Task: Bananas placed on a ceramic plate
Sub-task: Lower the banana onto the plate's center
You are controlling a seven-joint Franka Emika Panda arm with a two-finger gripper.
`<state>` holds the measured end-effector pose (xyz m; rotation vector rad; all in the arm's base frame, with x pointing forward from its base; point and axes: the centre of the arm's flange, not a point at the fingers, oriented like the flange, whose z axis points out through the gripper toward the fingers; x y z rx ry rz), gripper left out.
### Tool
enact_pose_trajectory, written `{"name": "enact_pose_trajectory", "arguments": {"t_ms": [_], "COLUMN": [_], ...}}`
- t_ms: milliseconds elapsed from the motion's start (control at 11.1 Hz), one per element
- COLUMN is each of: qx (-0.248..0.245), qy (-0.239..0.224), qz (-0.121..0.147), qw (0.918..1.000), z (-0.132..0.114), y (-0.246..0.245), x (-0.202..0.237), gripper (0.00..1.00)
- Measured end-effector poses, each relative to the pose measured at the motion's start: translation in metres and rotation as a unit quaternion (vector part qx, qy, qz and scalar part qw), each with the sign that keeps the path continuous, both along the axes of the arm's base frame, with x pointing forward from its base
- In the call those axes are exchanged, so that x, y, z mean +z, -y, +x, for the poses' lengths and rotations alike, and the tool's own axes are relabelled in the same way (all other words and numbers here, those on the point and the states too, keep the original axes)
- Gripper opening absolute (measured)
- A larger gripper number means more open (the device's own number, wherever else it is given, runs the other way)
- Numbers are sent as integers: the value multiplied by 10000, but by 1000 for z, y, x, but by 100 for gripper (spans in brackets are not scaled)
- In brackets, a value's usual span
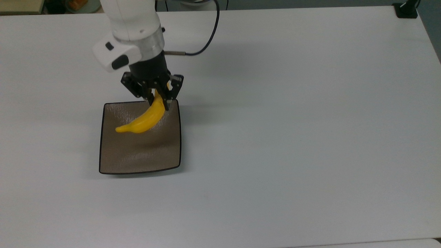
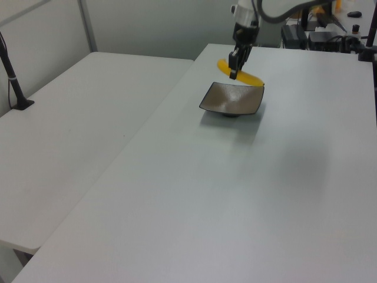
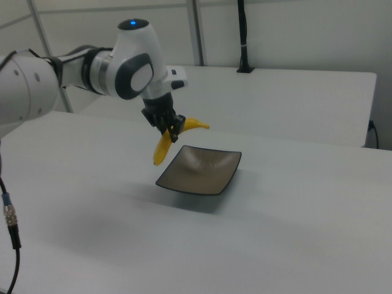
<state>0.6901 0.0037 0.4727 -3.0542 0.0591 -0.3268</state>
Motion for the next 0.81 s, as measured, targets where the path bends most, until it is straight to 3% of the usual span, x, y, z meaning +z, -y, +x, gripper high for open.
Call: {"name": "enact_pose_trajectory", "arguments": {"t_ms": [269, 807], "qx": [-180, -325], "qy": [191, 219], "qz": [2, -17], "qw": [9997, 9992], "z": [18, 30], "y": [18, 36], "x": [-36, -77], "gripper": [33, 33]}}
